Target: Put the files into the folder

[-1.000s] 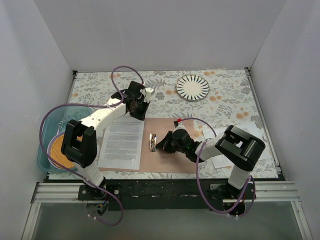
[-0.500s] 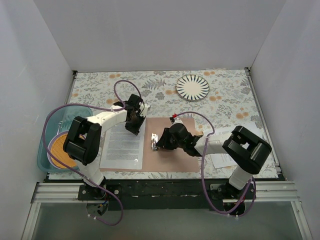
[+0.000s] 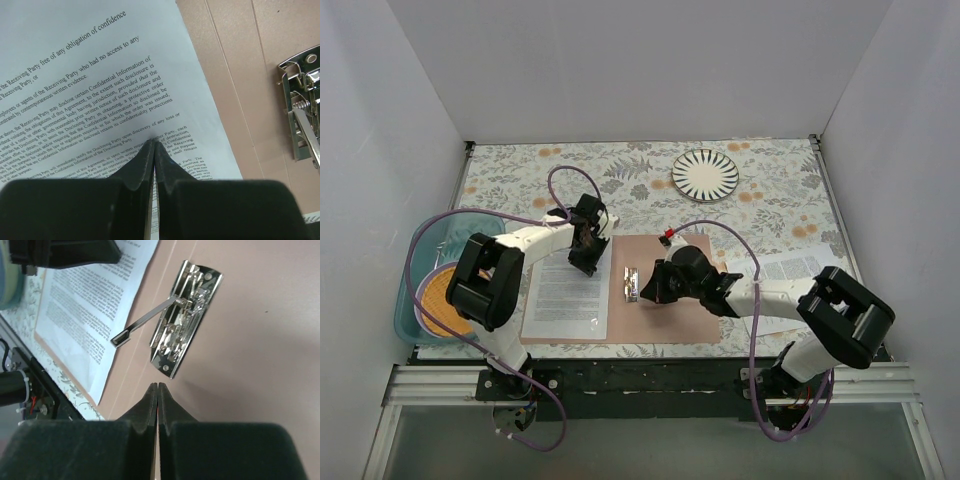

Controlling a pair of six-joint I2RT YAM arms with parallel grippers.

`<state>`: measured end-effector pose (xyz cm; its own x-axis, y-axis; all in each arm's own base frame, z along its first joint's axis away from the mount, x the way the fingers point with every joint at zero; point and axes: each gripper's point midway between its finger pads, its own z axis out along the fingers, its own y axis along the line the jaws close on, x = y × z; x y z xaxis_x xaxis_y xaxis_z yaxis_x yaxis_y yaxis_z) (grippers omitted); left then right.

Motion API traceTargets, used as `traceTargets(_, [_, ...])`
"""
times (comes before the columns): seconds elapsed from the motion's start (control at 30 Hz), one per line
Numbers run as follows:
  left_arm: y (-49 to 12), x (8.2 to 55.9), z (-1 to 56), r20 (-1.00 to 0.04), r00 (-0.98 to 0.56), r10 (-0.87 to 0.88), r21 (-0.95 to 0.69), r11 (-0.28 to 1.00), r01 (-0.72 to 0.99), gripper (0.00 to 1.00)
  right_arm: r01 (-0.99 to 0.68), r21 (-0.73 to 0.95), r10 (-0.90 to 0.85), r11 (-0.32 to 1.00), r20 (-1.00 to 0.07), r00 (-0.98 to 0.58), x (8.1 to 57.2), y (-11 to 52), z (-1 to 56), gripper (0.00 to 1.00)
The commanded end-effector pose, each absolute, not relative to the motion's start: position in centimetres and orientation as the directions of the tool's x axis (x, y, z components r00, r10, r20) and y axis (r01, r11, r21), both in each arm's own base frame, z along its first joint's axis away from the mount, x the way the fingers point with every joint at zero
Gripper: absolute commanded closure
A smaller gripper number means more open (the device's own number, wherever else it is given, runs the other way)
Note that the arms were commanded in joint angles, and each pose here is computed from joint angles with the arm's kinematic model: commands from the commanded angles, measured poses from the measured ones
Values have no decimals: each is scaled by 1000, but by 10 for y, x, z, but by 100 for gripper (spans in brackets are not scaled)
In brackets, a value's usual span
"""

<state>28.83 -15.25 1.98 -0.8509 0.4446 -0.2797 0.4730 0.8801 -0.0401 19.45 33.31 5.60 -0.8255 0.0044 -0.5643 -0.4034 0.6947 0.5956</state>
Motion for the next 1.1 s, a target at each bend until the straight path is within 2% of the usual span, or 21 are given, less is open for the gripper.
traceTargets(0.0, [-142,278,15,-251,-858,448,-8,886,464,100,-507,632,-19,585,-615,-789,182,352,80,99])
traceTargets(0.33, [-139,273,19,-254,-854,454,-6,882,471,100,-477,714,41,512,-575,-817,186,387,81,99])
traceTargets(1.07, [-131,275,26,-264,-840,473,37,876,481,100,-418,710,169,567,-597,-784,261,399,88,99])
